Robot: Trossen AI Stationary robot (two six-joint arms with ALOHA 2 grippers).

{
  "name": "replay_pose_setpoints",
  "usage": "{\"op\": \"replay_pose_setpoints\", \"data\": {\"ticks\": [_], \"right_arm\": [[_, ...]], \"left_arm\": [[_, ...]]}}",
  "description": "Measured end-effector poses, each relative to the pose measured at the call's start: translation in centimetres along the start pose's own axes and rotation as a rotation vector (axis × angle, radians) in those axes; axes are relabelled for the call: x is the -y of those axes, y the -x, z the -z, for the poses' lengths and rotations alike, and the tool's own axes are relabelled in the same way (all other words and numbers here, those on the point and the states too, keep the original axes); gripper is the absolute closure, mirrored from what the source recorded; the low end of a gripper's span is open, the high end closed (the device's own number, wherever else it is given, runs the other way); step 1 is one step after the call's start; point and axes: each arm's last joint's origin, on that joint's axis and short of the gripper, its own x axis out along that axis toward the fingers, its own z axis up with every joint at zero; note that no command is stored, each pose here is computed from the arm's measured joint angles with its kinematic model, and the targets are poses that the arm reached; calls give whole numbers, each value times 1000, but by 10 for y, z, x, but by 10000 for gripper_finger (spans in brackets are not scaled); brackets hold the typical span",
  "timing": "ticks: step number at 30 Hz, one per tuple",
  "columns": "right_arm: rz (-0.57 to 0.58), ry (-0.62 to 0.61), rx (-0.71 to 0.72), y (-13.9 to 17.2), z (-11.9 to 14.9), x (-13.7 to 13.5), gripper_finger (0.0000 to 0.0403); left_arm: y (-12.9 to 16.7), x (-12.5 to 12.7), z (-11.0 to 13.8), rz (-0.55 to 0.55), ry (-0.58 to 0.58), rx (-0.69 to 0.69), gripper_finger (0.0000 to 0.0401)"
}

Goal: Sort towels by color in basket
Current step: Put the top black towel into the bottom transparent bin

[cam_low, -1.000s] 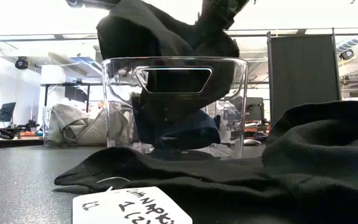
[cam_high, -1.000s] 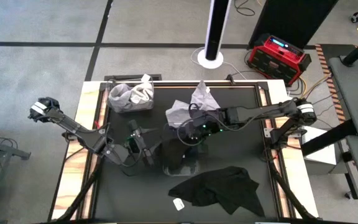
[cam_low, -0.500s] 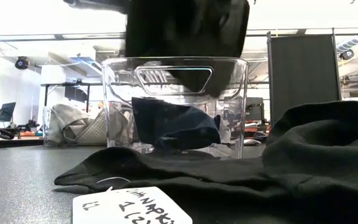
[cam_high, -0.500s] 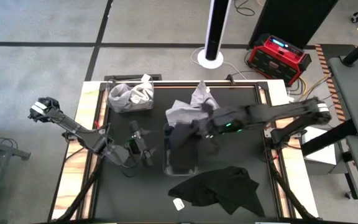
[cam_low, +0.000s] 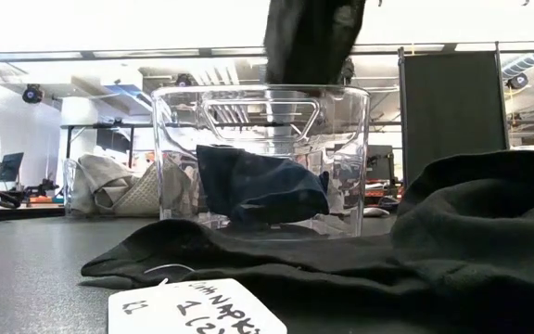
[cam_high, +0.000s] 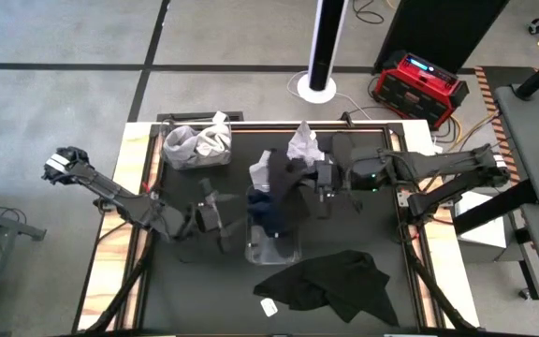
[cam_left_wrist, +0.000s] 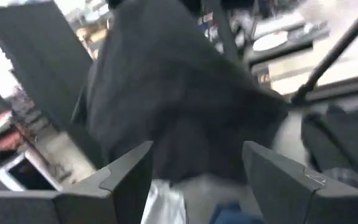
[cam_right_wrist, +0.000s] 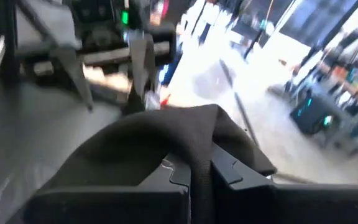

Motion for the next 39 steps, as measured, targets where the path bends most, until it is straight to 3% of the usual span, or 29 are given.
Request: {"op": "replay_pose_setpoints", "data": {"ticks": [3,10,14,17,23,30,35,39], "right_arm": [[26,-2,103,-6,5,-4,394],[-32,-12,317,-18,31,-19,394],[-38,6,429,-21,42,-26,394],[-35,4,441,-22,48,-28,394],[-50,-22,421,-26,53,-31,394],[-55,-26,410,-29,55,-32,394],[-54,-26,411,-29,54,-32,394],[-54,-32,411,-29,54,-32,394]], "left_arm": [[-1,-5,-6,-36,-15,46,169],[-2,-8,-11,-45,4,83,169],[-8,-10,-11,52,101,130,165],[-14,-14,-10,140,157,159,152],[-34,-22,-1,73,193,143,111],[-63,-20,12,123,124,208,78],[-83,-20,14,121,110,194,86],[-98,-13,16,126,59,167,124]]}}
